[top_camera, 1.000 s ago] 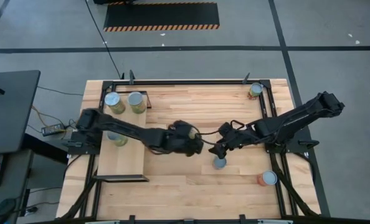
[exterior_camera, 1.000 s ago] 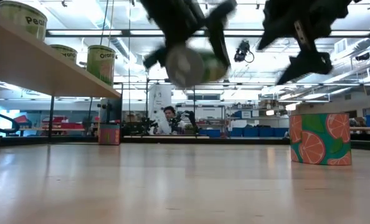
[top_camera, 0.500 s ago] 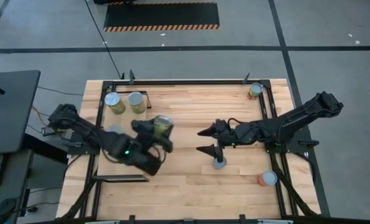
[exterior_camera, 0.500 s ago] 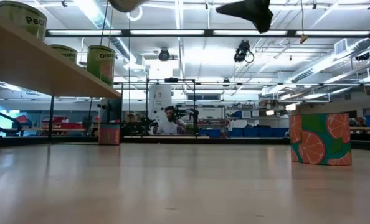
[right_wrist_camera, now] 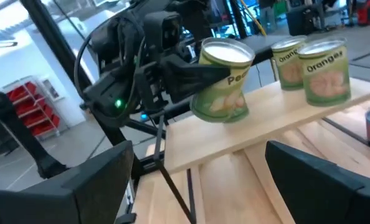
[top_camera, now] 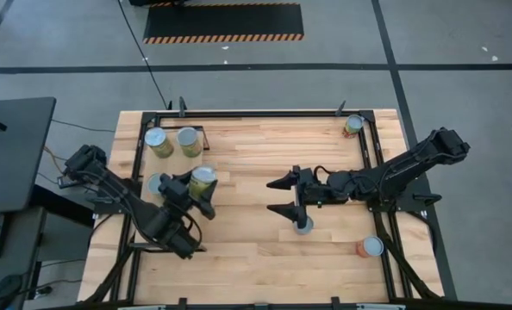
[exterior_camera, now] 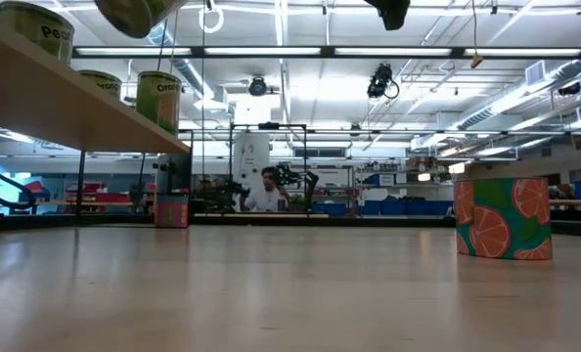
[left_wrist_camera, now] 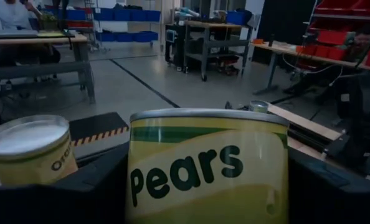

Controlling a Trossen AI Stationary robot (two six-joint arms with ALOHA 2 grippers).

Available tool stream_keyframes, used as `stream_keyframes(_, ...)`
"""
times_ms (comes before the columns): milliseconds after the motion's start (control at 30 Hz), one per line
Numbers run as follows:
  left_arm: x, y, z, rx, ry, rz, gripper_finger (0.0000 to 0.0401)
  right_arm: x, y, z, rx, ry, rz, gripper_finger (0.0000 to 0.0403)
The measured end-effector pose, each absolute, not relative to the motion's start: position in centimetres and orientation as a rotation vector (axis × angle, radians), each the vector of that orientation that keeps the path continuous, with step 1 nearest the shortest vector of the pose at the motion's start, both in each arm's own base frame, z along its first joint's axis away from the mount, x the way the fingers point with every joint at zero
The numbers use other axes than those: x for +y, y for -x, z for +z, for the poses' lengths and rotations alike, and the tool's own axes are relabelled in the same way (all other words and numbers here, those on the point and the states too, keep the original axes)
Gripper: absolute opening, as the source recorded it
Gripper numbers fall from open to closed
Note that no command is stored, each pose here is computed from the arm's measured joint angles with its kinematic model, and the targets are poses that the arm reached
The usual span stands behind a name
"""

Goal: Pick and place cans onto a shelf
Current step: Put the canned pears on the shelf aligned with the other canned pears

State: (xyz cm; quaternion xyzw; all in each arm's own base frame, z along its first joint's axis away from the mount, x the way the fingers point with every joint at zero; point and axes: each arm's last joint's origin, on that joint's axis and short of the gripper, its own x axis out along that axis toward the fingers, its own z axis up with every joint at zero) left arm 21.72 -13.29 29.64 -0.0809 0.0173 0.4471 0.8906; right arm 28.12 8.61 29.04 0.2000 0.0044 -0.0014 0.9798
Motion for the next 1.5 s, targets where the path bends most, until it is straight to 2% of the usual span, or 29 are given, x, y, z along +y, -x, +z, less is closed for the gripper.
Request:
stream_keyframes(200, -13.3, -21.2, 28.3, 0.028, 0.131, 0.913, 0.0314, 8.4, -28.2, 29.1, -0.013, -0.418, -0.050, 0.0373)
stream_keyframes(333, -13.6, -21.1, 28.3, 0.057, 0.032, 0.895, 0.0312, 8.0, -29.2, 28.5, -0.046, -0.425, -0.088, 0.0373)
stream_keyframes(500, -13.7, -21.1, 28.4, 0.067, -0.042, 0.887, 0.0315, 8.4, -33.4, 28.5, -0.065, -0.405, -0.113, 0.0373)
stream_keyframes(733, -14.1, -21.3, 28.5, 0.078, -0.170, 0.869, 0.0315, 8.9, -40.3, 31.1, -0.128, -0.319, -0.184, 0.0373)
stream_keyframes(933, -14.4, -21.6, 28.5, 0.126, -0.275, 0.863, 0.0316, 8.6, -43.6, 31.3, -0.022, -0.234, -0.218, 0.0373)
stream_keyframes(1500, -16.1, -23.0, 28.6, 0.157, -0.344, 0.846, 0.0318, 8.2, -44.1, 30.9, 0.023, -0.290, -0.171, 0.0379)
